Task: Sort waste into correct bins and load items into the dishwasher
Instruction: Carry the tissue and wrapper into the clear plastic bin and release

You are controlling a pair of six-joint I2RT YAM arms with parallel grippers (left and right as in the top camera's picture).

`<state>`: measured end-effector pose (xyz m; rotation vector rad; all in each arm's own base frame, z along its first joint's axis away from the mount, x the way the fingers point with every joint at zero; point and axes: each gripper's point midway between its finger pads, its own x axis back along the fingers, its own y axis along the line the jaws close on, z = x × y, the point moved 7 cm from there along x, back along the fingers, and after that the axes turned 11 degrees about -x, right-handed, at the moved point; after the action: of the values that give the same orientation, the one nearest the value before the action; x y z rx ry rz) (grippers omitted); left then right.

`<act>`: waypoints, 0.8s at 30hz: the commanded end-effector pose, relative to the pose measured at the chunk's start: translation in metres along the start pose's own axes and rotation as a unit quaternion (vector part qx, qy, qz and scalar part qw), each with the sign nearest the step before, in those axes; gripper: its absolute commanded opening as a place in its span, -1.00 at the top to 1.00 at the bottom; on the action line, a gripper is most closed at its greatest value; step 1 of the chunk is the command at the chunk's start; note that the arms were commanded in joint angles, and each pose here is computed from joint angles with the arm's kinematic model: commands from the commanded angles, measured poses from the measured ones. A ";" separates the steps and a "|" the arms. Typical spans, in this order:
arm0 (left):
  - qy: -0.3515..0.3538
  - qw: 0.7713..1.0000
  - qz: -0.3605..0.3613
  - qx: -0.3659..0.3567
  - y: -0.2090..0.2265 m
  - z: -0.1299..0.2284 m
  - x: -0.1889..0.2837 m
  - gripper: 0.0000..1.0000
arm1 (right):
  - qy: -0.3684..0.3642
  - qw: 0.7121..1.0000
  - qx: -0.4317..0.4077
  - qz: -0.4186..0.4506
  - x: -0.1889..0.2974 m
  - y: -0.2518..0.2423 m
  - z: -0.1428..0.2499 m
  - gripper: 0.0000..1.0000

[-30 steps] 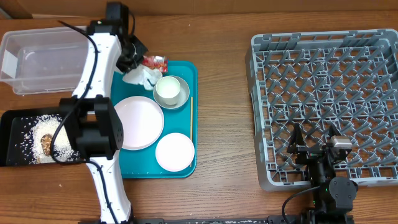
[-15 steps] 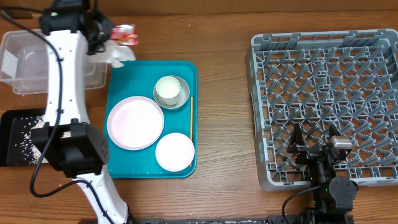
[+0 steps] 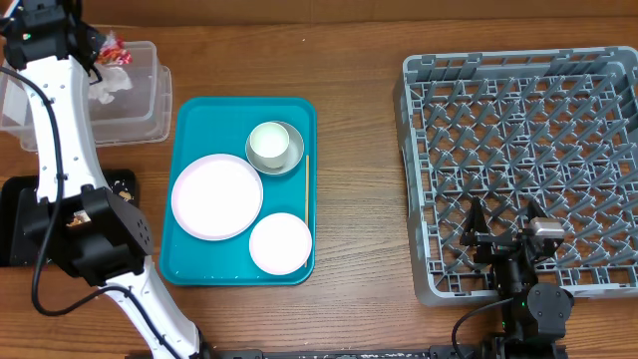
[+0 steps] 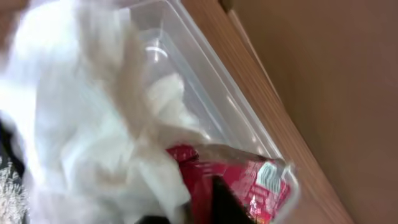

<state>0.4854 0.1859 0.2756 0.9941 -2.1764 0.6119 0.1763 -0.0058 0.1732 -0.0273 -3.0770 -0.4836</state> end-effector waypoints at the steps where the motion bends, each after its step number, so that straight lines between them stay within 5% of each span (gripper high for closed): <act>1: -0.005 0.999 -0.032 0.003 0.012 -0.002 -0.029 0.18 | -0.004 1.000 0.008 0.001 0.000 -0.001 0.001 -1.00; 3: 0.000 0.999 -0.038 0.005 0.017 0.000 -0.041 -0.91 | -0.004 1.000 0.008 0.001 0.000 -0.001 0.001 -1.00; 15: 0.019 0.998 -0.052 -0.026 0.032 -0.003 -0.024 -1.00 | -0.004 1.000 0.008 0.001 0.000 -0.001 0.001 -1.00; 24: 0.036 0.999 0.005 0.002 0.060 -0.014 0.123 -1.00 | -0.004 1.000 0.008 0.001 0.000 -0.001 0.001 -1.00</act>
<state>0.4422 0.2030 0.2835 1.0143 -2.0363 0.5701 0.1763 -0.0058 0.1732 -0.0278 -3.0774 -0.4836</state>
